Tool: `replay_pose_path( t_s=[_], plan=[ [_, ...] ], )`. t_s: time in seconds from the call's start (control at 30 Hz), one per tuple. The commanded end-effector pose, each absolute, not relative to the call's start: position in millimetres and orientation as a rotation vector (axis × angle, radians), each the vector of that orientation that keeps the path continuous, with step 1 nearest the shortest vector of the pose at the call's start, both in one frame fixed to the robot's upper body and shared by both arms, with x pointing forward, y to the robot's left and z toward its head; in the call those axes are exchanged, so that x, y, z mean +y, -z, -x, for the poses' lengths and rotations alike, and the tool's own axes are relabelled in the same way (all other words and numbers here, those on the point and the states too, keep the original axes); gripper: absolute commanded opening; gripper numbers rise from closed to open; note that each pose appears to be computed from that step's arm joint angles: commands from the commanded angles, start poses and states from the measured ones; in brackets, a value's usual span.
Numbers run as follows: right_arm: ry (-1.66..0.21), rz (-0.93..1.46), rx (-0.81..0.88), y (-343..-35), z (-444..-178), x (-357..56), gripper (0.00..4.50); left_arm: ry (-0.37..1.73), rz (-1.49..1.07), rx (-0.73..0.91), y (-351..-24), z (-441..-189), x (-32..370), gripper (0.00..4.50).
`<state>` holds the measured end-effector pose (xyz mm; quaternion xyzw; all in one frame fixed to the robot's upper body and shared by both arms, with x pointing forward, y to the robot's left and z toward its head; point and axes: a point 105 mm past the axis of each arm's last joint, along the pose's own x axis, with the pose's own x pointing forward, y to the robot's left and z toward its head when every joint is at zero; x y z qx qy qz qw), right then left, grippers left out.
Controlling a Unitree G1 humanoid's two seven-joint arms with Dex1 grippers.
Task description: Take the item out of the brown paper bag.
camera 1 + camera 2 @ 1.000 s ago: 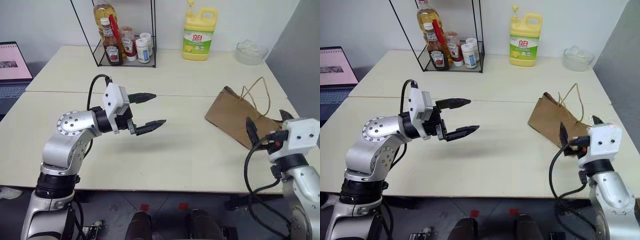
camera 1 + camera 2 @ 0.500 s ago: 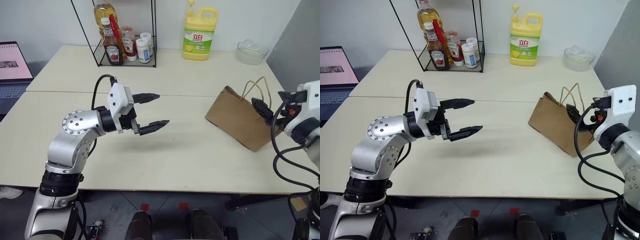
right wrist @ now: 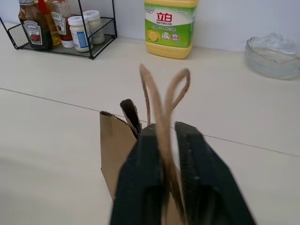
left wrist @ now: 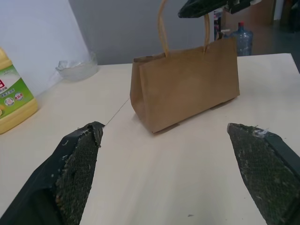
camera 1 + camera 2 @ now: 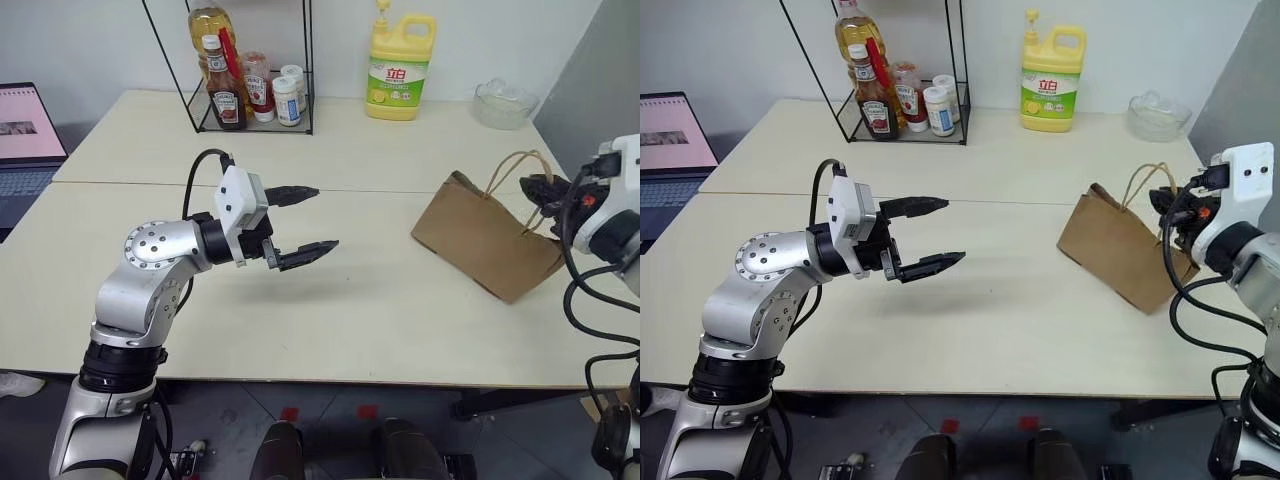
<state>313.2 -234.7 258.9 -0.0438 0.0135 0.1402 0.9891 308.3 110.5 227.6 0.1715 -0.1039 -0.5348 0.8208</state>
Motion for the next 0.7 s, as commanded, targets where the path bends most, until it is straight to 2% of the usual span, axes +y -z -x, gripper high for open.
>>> replay_pose_path(
  t_s=[0.03, 0.47, 0.7],
  plan=[
    [-0.317, 0.131, -0.018, -276, -312, -229, 0.04, 1.116, -0.4, -0.265, -238, -308, 113, 4.5],
    [-0.458, 0.301, -0.118, -320, -338, -211, 0.04, 1.056, -0.361, -0.223, -235, -304, 126, 4.5],
    [-0.618, 0.382, -0.166, -337, -353, -181, 0.04, 1.002, -0.324, -0.182, -231, -296, 138, 4.5]
  ],
)
